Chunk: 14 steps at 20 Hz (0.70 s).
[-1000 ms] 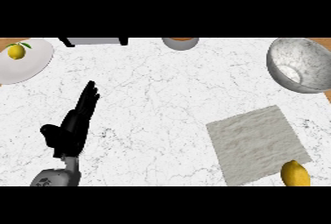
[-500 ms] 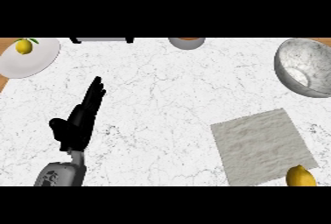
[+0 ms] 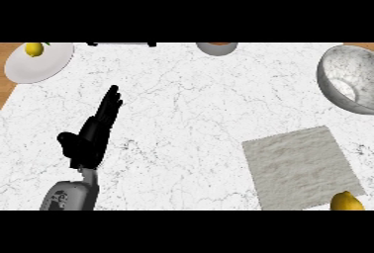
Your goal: Pick the cupcake from the placemat and place it in the bowl
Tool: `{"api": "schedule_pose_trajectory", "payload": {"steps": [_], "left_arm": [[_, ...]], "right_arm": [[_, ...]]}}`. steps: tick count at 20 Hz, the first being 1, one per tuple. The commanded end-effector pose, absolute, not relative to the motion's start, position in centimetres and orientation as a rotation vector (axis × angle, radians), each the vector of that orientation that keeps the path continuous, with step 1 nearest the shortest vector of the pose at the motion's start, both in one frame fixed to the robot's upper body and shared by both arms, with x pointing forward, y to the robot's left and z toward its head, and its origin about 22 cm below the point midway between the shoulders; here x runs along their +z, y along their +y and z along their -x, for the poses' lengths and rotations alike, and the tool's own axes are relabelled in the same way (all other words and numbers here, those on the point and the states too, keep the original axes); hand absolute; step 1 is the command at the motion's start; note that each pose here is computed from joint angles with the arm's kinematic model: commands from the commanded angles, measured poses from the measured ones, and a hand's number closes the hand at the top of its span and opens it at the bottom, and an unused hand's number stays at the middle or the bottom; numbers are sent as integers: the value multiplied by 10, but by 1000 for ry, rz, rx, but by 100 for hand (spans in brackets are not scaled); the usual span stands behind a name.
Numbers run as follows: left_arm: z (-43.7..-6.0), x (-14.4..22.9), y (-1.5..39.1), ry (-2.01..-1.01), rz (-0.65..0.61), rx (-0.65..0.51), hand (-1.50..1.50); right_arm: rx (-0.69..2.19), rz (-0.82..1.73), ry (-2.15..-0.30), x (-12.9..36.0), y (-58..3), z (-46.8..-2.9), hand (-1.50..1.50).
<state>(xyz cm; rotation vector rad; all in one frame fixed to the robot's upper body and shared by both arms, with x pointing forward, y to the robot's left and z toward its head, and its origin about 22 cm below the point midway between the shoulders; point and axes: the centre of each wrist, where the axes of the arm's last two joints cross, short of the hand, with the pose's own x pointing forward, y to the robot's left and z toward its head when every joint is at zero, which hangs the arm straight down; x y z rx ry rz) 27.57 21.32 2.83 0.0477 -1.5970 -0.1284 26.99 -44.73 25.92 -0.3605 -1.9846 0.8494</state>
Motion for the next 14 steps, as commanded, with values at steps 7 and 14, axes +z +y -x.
{"api": "schedule_pose_trajectory", "payload": {"steps": [7,14], "left_arm": [[-273,29,202,-1595,-34,-149,0],[-280,38,194,-1616,-1,-162,0]], "right_arm": [[975,692,-1886,216,-460,-326,150],[939,783,-1811,181,-461,-367,150]]}}
